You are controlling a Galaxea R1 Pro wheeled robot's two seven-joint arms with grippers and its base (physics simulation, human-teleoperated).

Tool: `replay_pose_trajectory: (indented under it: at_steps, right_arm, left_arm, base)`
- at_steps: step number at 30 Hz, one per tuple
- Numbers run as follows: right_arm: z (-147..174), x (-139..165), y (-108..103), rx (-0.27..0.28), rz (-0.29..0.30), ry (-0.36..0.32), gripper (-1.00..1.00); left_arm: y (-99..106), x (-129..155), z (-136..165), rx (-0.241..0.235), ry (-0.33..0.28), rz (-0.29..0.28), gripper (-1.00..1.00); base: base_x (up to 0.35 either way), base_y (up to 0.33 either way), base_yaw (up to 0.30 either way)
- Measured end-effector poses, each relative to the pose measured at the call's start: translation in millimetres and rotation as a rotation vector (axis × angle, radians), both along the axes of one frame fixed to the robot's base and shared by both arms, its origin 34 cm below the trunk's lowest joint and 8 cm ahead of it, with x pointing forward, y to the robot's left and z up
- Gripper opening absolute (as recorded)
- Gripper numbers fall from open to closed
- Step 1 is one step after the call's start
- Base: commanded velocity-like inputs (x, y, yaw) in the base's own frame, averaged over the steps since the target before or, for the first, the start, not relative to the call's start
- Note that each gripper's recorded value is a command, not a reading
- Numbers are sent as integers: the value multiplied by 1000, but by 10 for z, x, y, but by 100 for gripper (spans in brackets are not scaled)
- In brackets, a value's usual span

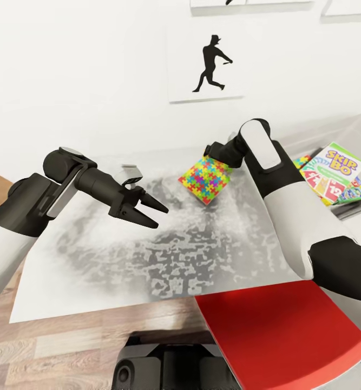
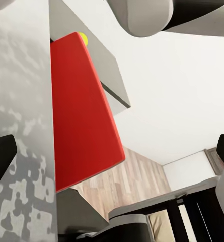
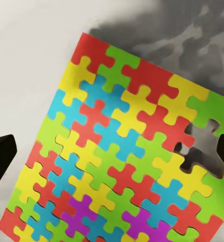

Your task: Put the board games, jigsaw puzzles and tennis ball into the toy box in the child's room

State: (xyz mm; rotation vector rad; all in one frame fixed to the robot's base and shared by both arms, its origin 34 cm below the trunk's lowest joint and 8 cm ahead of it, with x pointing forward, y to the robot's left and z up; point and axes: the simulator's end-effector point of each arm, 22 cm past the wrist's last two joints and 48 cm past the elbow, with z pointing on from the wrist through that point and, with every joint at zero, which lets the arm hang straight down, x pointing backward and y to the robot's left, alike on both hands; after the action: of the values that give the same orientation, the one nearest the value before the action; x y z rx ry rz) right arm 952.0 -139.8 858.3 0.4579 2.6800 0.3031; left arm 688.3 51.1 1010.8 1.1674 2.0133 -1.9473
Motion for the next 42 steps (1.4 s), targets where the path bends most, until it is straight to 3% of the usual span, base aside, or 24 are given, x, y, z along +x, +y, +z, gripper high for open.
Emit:
replay_pose_trajectory:
  at_steps: [7,26,36,42]
  right_arm:
    - [48,76,5,-2,2,-17,100]
    - [-238,27,-45,-13,0,17,100]
    - [-222,55,-3,-1,0,3,100]
    - [-279,33,-25,-7,-2,27,100]
  left_arm:
    - [-4,3,-63,-1,11,0,100]
    - [-5,3,-240,-1,42,-1,100]
    - [-4,1,-286,-1,51,0,100]
    - [-2,6,-293,0,51,1,100]
  base:
    - [0,0,0]
    - [0,0,0]
    - [0,0,0]
    - [0,0,0]
